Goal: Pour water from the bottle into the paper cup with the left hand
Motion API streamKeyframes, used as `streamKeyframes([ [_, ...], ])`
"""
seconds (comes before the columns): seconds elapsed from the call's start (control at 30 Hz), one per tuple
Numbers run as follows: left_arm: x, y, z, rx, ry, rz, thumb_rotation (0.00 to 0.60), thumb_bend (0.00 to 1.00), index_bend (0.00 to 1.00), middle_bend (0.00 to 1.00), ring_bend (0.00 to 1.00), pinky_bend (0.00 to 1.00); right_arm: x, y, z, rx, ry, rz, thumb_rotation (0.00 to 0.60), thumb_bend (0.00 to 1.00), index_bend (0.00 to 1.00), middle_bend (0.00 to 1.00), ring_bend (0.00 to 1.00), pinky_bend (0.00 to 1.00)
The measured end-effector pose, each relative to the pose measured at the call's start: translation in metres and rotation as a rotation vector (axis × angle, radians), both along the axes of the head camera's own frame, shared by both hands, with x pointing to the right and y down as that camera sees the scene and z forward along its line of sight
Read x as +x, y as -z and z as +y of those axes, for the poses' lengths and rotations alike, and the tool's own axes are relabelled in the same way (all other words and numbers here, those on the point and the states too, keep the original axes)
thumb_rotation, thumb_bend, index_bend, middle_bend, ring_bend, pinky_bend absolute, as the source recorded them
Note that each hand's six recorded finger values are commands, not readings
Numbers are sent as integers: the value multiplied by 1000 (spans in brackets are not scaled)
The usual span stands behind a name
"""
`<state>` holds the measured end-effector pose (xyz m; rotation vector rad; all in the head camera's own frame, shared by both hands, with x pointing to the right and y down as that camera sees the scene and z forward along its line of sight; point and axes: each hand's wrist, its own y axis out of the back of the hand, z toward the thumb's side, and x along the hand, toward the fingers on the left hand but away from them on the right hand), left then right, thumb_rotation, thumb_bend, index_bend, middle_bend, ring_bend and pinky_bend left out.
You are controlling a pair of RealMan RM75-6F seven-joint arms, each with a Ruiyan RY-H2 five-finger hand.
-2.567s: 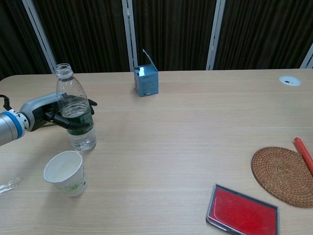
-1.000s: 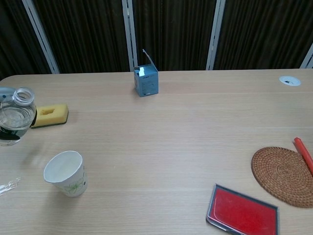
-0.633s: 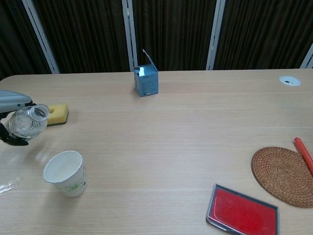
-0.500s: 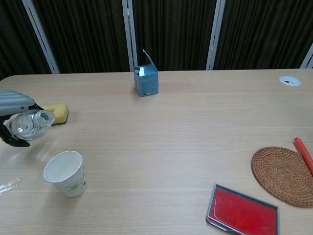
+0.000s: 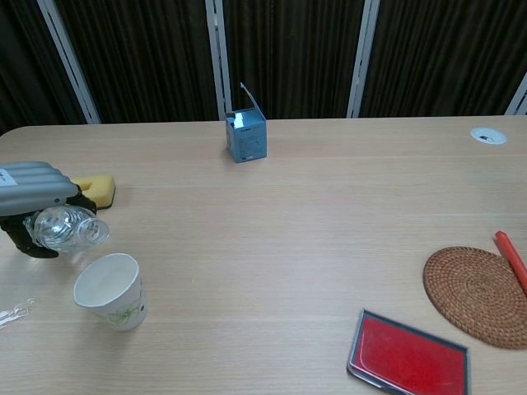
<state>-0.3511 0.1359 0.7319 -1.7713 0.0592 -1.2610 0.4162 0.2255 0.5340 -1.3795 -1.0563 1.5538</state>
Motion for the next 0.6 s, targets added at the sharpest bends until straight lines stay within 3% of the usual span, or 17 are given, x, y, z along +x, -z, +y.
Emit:
streamKeyframes([
  [0.6, -7, 7, -7, 173, -189, -77, 600, 478, 678, 504, 370, 407, 1, -2, 0, -4, -5, 10, 600, 0, 0, 0, 0, 0],
])
